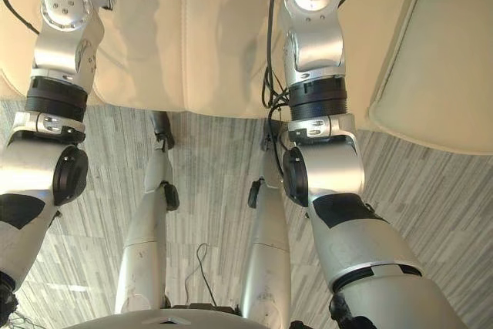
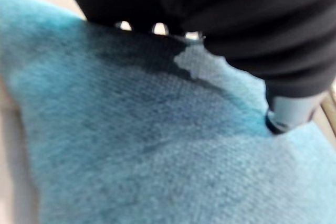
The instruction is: Pick up cushions and gather them together orderly.
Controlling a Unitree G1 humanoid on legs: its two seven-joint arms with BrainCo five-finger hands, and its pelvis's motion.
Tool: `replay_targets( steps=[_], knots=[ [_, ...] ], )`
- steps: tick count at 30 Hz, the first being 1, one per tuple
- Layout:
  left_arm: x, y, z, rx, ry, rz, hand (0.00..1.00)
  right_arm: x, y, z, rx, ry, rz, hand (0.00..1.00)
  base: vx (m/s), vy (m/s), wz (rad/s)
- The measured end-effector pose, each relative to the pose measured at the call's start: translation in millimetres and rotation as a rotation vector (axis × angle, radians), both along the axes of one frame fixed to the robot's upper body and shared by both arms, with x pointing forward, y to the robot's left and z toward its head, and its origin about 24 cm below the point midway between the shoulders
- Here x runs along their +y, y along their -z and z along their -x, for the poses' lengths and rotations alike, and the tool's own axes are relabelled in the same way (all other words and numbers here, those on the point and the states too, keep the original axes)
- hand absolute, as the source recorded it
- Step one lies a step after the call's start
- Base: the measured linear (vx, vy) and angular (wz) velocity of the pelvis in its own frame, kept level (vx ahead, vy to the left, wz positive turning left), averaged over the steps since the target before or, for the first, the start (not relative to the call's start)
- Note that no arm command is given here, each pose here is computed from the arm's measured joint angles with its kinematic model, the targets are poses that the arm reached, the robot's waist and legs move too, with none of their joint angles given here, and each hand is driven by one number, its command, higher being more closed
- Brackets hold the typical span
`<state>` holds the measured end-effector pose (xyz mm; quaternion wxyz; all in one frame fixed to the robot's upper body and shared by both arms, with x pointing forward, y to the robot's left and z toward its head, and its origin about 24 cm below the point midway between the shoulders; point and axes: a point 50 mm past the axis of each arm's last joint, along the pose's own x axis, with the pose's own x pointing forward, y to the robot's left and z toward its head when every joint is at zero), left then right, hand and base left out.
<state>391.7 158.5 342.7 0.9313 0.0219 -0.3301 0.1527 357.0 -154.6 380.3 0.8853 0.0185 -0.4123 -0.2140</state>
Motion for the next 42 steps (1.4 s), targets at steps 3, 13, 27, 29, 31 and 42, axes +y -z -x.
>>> replay_targets(
  steps=[3,13,27,29,31,42],
  knots=[
    [16.8,20.1,1.4,0.024,-0.001,0.064,0.0,-4.8,16.5,7.0,-0.013,-0.007,0.02,0.0,-0.01,-0.044,-0.06],
    [117.9,115.6,55.0,0.058,-0.23,0.25,0.0,-61.7,95.4,49.9,0.025,0.098,0.103,0.0,-0.02,-0.099,-0.05],
    [71.1,401.2,204.0,0.948,-0.154,0.487,0.0,-55.2,384.5,139.6,1.039,-0.071,0.044,0.0,0.1,-0.068,-0.05],
    [58.8,434.1,225.3,1.139,-0.121,0.46,0.0,-55.4,429.1,160.0,1.249,-0.073,0.009,0.0,0.09,0.026,-0.11],
    [51.6,456.5,242.9,1.293,-0.099,0.42,0.0,-54.9,465.4,183.2,1.436,-0.085,-0.034,0.0,0.07,0.026,-0.09],
    [52.5,498.5,305.0,1.647,-0.163,0.419,0.0,-60.7,528.7,256.3,1.824,-0.022,-0.304,0.0,0.03,0.008,-0.08]
  ],
)
